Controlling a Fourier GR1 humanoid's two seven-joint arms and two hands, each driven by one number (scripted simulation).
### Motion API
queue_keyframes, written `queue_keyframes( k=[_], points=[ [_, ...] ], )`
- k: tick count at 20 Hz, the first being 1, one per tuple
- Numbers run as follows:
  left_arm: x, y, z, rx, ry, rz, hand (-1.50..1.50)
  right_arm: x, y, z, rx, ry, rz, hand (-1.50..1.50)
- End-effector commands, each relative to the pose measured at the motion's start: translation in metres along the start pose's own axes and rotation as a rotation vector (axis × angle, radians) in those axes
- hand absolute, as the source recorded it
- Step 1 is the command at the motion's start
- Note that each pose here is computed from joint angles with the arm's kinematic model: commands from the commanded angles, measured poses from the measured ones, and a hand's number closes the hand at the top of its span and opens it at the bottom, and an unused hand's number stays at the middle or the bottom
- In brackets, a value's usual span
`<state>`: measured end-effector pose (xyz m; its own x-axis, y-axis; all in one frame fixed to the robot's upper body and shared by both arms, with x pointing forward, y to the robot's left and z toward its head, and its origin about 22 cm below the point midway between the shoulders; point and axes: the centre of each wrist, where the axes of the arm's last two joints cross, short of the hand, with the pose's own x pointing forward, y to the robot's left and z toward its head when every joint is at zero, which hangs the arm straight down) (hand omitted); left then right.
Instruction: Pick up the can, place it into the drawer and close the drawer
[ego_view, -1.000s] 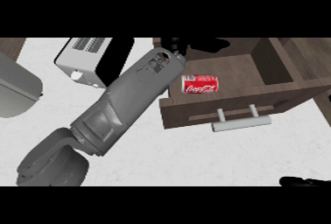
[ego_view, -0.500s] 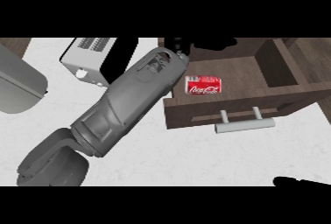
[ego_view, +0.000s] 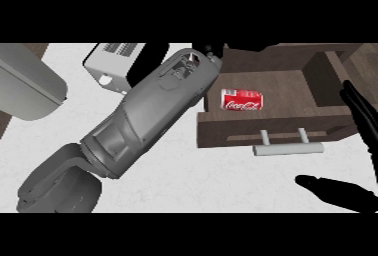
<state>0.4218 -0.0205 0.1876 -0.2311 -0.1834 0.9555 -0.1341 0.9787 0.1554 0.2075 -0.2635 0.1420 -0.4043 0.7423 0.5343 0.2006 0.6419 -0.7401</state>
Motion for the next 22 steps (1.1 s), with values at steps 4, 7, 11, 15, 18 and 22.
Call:
queue_keyframes(
  k=[4, 7, 11, 15, 18, 22],
  points=[
    [0.005, 0.0, -0.002, -0.008, 0.015, 0.013, -1.5, -0.009, 0.044, -0.018, 0.105, 0.003, 0.251, -1.5],
    [0.006, 0.005, -0.005, 0.004, 0.009, 0.012, -1.5, -0.031, 0.061, -0.015, 0.139, 0.029, 0.326, -1.5],
    [0.011, 0.016, -0.008, 0.01, 0.021, 0.019, -1.5, -0.034, 0.094, -0.035, 0.099, 0.072, 0.324, -1.5],
    [0.002, 0.056, -0.016, 0.009, 0.028, -0.004, -1.5, -0.06, 0.111, -0.027, 0.055, 0.112, 0.32, -1.5],
    [0.014, 0.067, -0.019, 0.001, 0.026, -0.001, -1.5, -0.071, 0.12, -0.05, 0.079, 0.132, 0.341, -1.5],
    [0.014, 0.066, -0.011, 0.022, 0.032, -0.004, -1.5, -0.097, 0.141, -0.044, 0.063, 0.14, 0.362, -1.5]
  ],
)
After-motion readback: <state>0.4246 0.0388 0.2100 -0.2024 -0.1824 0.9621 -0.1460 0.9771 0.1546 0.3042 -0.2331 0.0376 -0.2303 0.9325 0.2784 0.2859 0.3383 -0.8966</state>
